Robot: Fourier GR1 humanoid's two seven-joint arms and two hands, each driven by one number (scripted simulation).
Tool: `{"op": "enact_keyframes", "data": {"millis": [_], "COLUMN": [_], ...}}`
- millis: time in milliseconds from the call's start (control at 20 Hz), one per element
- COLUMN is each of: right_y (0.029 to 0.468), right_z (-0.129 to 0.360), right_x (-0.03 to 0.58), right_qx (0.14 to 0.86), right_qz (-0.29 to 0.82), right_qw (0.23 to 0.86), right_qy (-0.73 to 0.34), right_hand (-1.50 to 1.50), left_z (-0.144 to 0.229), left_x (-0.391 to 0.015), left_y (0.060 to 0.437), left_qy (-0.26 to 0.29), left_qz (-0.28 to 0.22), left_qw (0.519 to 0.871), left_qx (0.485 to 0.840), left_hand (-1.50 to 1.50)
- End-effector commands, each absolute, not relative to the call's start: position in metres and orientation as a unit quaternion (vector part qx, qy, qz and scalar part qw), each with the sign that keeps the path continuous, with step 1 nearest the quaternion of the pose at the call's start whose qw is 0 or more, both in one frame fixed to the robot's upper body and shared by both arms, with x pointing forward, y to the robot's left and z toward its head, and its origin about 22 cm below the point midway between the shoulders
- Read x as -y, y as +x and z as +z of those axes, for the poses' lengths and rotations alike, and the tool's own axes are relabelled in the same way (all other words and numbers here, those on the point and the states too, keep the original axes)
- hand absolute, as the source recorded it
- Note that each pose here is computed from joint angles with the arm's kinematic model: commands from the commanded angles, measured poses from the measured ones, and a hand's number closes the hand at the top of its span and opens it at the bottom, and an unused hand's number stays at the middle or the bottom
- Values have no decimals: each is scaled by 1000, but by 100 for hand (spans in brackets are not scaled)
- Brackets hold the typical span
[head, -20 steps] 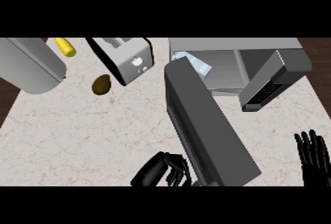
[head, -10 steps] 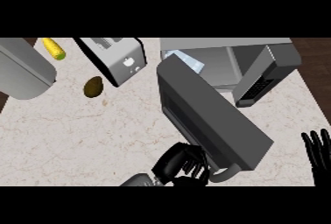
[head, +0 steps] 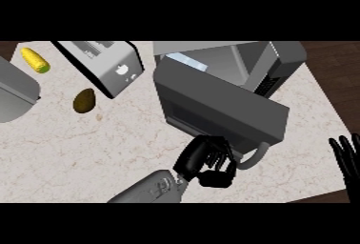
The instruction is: Pick up the milk, place it into the microwave and close the microwave
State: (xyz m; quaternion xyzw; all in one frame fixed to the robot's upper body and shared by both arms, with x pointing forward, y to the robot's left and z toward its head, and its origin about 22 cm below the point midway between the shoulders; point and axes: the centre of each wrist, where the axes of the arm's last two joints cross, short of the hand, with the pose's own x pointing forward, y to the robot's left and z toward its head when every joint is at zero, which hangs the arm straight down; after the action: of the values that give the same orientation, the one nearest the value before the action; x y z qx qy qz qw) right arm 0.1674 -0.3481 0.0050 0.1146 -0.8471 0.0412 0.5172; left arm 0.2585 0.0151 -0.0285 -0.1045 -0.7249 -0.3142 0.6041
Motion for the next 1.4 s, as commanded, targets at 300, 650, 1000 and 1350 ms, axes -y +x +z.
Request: {"op": "enact_keyframes", "data": {"millis": [300,650,1000,1350], "right_y": [181,191,201,209], "right_z": [28,45,58,71], "right_x": [348,350,349,355], "right_qx": [863,867,866,866], "right_qz": [50,67,83,90], "right_qw": [481,467,454,444], "right_qy": [144,160,195,210], "right_hand": [-150,-150,-150,-150], "left_z": [14,32,44,48], "left_x": [-7,-2,-2,-1], "left_y": [293,315,333,341], "left_qy": [-95,-79,-65,-60], "left_qz": [-182,-158,-140,-132], "left_qw": [560,553,542,537], "left_qx": [802,814,826,831], "left_hand": [-150,-150,-150,-150]}}
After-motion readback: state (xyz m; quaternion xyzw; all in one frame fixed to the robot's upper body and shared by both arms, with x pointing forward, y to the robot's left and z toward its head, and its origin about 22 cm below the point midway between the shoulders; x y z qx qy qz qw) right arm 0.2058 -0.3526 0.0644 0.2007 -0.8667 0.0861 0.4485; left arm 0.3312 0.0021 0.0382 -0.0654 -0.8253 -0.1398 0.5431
